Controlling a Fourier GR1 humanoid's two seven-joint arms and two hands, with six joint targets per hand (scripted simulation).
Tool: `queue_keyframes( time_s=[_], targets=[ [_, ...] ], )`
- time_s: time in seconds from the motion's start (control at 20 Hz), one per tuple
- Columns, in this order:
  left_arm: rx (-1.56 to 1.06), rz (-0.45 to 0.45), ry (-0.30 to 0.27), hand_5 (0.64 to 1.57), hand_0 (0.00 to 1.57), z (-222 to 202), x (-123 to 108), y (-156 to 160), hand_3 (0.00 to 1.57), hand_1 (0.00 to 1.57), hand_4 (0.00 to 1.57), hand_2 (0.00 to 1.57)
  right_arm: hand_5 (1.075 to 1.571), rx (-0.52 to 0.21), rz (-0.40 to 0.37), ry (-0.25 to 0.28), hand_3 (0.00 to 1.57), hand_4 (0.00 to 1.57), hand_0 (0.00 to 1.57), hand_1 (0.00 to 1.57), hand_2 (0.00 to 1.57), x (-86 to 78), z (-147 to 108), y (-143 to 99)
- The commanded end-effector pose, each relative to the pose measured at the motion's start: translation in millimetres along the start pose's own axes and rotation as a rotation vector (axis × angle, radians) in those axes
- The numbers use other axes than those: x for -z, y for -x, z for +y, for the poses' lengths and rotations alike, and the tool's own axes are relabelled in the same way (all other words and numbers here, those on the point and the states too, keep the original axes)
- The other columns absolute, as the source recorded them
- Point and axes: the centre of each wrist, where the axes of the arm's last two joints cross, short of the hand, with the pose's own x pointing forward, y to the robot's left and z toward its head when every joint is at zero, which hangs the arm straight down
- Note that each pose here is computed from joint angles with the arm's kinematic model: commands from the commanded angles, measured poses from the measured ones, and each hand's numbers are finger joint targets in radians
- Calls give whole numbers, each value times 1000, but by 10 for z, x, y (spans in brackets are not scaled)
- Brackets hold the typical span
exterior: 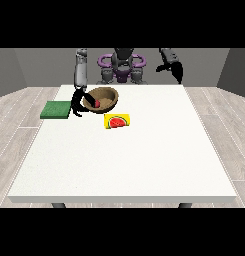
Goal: Pick the cup and pour the ball into the bowl, then pick the bowl and place it on the pad
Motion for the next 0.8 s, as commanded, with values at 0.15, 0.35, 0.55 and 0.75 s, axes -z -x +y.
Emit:
queue_keyframes(
  time_s=[0.15,0.35,0.55,0.75],
  targets=[
    [-26,188,-66,1423,0,230,-280,405,0,0,973,0,1563,-149,325,-49,945,844,1571,1571,1571,-54,380,-147],
    [-16,333,-164,1411,0,546,-667,740,0,0,998,0,1565,-185,336,-146,889,806,1571,1571,1571,281,273,-650],
    [17,360,-223,1407,0,632,-942,916,0,0,1003,0,1567,-176,347,-212,744,808,1571,1571,1571,371,291,-982],
    [-8,307,-151,1418,0,571,-701,638,0,0,1003,0,1571,-138,382,-100,728,777,1571,1571,1571,377,-438,-489]
  ],
)
